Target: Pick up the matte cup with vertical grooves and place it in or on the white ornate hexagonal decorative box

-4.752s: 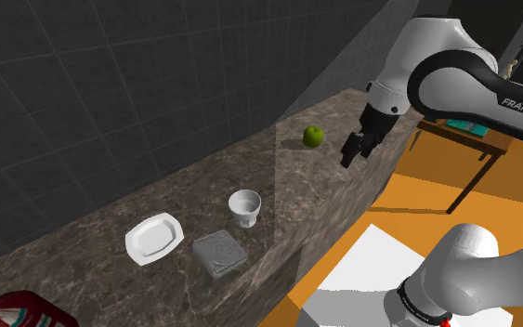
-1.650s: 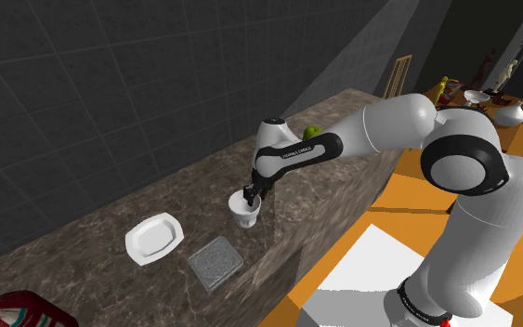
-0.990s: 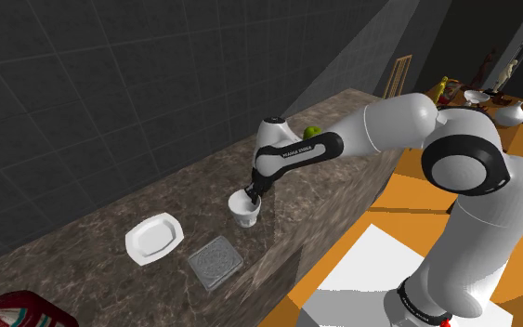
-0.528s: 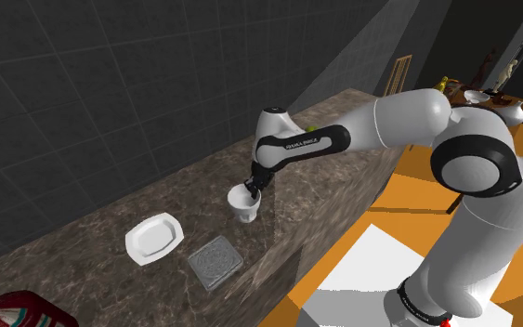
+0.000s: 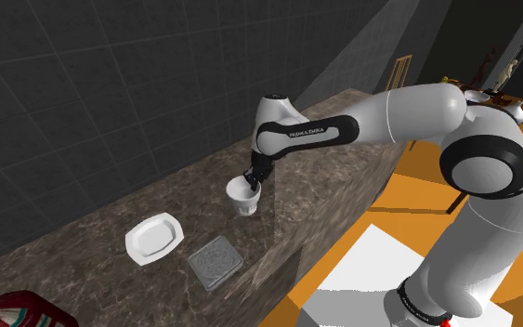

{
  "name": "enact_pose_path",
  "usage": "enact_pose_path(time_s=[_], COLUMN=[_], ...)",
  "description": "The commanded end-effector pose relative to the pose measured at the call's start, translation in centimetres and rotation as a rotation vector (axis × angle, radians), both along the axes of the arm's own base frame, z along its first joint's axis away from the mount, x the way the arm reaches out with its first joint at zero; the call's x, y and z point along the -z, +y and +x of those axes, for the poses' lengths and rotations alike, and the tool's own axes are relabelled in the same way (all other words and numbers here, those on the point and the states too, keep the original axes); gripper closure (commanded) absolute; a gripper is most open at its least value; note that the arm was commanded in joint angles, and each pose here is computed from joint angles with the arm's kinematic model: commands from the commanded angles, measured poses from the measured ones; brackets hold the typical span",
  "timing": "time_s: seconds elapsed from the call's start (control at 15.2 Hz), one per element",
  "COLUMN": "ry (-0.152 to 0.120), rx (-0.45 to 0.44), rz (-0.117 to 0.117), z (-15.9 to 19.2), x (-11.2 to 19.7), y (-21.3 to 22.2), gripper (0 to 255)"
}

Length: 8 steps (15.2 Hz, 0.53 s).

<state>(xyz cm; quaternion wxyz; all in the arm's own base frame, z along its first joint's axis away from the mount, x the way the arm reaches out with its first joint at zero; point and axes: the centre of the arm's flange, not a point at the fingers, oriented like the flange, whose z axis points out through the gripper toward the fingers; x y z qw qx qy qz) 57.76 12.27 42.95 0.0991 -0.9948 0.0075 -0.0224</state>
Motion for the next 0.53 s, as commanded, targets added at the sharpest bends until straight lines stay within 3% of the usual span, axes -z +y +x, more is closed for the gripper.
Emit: enact_pose_path(time_s=[0.0,0.46], ry=[0.0,0.0], rx=[0.0,0.0], rz=[0.0,0.0], z=[0.0,0.0], x=[-1.0,-4.7], y=[0.0,0.0], gripper=[255,255])
